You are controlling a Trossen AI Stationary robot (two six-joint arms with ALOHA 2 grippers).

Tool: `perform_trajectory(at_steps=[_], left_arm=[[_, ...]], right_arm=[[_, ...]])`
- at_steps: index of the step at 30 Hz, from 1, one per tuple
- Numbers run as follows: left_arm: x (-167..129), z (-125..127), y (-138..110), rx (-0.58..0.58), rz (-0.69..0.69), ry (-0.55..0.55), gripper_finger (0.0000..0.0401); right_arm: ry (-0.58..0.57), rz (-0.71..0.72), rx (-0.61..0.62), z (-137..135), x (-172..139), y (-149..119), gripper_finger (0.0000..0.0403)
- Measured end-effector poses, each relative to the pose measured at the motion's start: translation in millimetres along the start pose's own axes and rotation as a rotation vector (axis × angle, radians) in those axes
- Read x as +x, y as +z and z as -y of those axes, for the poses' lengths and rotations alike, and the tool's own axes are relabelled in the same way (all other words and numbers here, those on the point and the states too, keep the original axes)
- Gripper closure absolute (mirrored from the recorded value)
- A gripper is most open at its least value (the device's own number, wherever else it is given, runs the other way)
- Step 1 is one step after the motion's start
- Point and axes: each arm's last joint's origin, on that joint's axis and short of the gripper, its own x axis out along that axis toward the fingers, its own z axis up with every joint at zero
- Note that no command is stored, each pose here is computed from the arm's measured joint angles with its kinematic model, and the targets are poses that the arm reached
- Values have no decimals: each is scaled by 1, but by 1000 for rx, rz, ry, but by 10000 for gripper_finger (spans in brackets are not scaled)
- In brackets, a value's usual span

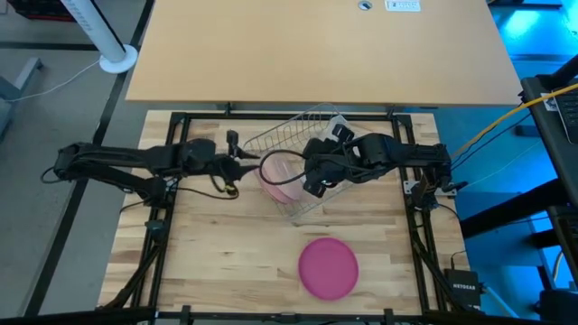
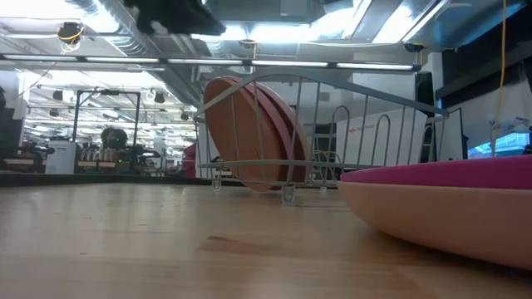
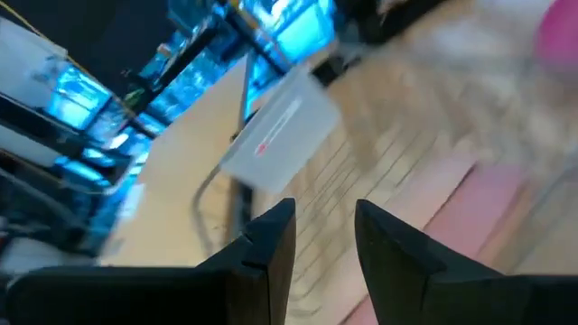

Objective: Sort dishes
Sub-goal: Put the pink plate into the dish rack

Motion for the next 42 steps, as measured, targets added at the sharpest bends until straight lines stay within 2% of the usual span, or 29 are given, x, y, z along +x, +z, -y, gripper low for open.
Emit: perform_trajectory(at_steps=[3,7,12,14,18,25,30,36,42], left_arm=[[-8,9,11,-112,89,-85,292],[-15,26,23,-211,188,-261,292],[-24,45,34,-298,219,-402,292],[-27,51,36,-309,211,-438,292],[-32,63,39,-350,198,-503,292],[-29,92,47,-439,139,-618,292],[-12,130,53,-432,91,-695,292],[15,181,63,-295,212,-724,292],[31,206,62,-277,256,-726,292]], right_arm=[[129,-61,0,-4,0,-2,265],[322,-127,30,-14,-1,-3,265],[434,-194,51,-46,3,-16,265],[449,-249,16,-61,6,-28,265],[408,-339,-24,-93,14,-59,265],[366,-427,9,-138,35,-113,265],[440,-398,34,-165,46,-138,265],[589,-396,24,-188,42,-154,265],[741,-321,26,-209,27,-164,265]])
